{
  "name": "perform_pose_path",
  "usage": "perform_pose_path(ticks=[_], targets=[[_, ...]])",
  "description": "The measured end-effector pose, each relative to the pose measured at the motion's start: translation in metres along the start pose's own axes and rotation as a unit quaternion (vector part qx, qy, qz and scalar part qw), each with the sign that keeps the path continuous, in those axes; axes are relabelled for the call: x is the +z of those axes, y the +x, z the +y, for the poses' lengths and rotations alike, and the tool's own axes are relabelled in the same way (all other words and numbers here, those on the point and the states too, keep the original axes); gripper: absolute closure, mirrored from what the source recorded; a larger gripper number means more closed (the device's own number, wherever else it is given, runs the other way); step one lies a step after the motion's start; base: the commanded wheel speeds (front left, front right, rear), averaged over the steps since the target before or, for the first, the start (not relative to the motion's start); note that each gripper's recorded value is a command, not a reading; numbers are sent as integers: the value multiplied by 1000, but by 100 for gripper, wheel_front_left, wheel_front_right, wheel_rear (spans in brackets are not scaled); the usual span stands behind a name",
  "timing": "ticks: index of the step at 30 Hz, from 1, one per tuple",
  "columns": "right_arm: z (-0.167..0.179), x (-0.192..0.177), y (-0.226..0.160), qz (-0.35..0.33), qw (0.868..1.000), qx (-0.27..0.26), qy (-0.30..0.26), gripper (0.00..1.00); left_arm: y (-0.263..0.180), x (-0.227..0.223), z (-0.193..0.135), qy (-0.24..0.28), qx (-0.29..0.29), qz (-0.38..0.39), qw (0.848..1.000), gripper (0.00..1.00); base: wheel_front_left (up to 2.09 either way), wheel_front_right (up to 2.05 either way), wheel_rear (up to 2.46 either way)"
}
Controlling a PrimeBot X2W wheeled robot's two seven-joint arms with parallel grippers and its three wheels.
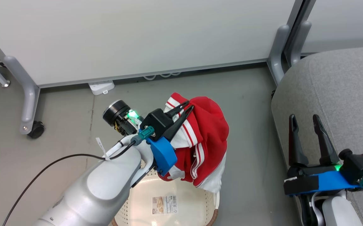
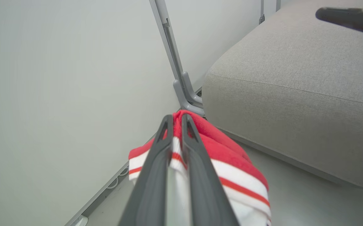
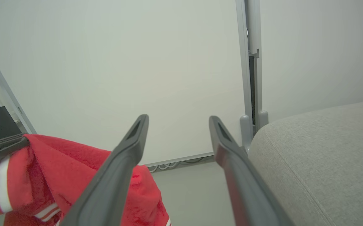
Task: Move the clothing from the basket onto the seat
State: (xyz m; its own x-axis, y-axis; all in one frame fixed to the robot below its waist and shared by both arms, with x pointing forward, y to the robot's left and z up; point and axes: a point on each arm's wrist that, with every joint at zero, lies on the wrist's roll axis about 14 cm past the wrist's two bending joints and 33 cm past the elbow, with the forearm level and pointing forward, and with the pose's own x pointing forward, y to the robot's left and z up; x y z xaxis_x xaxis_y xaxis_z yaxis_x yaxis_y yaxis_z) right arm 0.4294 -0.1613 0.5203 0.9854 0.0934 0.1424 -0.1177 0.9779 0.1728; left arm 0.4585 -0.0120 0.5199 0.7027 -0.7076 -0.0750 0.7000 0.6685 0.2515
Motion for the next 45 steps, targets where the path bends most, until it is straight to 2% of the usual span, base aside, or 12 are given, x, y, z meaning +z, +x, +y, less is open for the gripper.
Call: perform_pose_path(ticks=[10, 24, 33, 40, 45], targets=[[5, 9, -13, -7, 1000, 4, 3, 0, -7, 40, 8, 21, 15, -32, 999, 100, 0, 0, 0], [8, 4, -15, 0, 1000, 8, 6, 0, -14, 32, 12, 16, 25, -18, 999, 100, 0, 0, 0], [76, -17, -23, 33, 993, 110, 12, 0, -14, 30, 12, 11, 24, -16, 1000, 100, 0, 0, 0], [130, -31, -33, 55, 980, 193, 16, 0, -14, 29, 10, 9, 23, -14, 1000, 100, 0, 0, 0], [159, -37, -32, 64, 968, 244, -3, 0, -14, 28, 9, 8, 21, -13, 1000, 100, 0, 0, 0]])
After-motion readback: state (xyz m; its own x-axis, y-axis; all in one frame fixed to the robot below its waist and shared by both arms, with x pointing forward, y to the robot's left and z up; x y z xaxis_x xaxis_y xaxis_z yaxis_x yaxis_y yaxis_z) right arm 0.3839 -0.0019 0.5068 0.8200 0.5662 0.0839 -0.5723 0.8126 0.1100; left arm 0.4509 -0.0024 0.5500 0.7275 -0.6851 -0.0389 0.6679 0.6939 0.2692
